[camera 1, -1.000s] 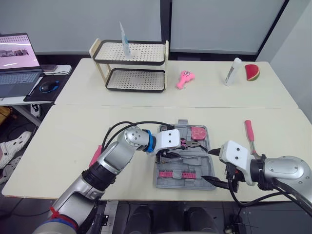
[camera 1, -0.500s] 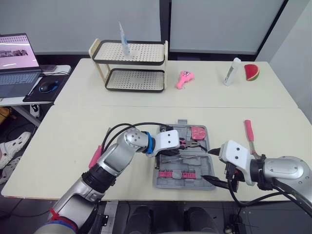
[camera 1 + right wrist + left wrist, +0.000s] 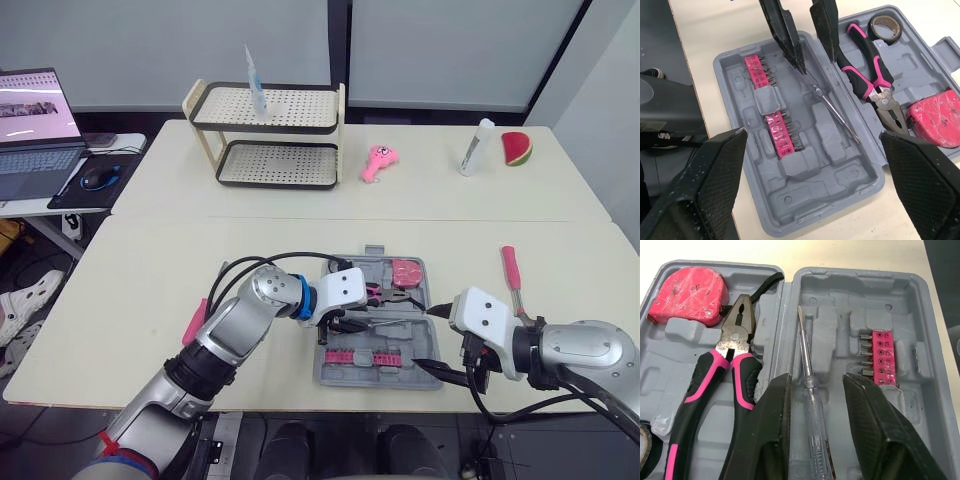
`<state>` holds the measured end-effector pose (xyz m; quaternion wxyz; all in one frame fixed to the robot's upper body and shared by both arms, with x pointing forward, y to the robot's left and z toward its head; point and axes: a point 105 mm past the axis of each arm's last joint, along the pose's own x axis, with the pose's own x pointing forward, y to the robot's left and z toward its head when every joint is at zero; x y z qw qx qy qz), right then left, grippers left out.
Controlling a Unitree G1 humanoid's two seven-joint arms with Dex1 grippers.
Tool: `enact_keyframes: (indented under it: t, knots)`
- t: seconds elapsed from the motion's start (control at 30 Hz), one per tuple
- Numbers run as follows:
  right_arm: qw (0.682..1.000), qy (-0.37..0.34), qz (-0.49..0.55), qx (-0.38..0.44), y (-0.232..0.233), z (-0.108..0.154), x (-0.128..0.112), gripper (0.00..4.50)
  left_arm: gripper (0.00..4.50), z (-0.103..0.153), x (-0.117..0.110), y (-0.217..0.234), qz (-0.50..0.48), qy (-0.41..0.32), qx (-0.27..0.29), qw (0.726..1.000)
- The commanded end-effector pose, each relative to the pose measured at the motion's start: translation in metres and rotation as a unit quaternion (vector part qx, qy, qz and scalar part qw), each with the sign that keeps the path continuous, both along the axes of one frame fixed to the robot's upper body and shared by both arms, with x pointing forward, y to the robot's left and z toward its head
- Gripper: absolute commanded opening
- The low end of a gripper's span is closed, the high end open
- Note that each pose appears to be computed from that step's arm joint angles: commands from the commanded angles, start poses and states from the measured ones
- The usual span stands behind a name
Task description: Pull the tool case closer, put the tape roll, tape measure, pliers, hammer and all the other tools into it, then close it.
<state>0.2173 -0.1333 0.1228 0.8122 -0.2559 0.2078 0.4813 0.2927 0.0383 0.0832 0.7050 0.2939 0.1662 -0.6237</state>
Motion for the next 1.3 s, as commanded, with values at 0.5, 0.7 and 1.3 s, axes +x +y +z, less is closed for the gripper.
enact_keyframes:
  t: [0.5, 0.7, 1.3]
  knots:
    - [1.0, -0.016, 0.016, 0.007, 0.007, 0.007, -0.002, 4.5, 1.52, -0.025, -0.002, -0.002, 0.042, -0.009, 0.02, 0.999]
    - [1.0, -0.018, 0.017, 0.007, 0.008, 0.007, -0.002, 4.5, 1.52, -0.03, -0.004, -0.007, 0.044, -0.004, 0.02, 0.999]
    - [1.0, -0.02, 0.015, 0.007, 0.008, 0.007, -0.002, 4.5, 0.3, -0.033, -0.004, -0.009, 0.046, -0.004, 0.023, 0.999]
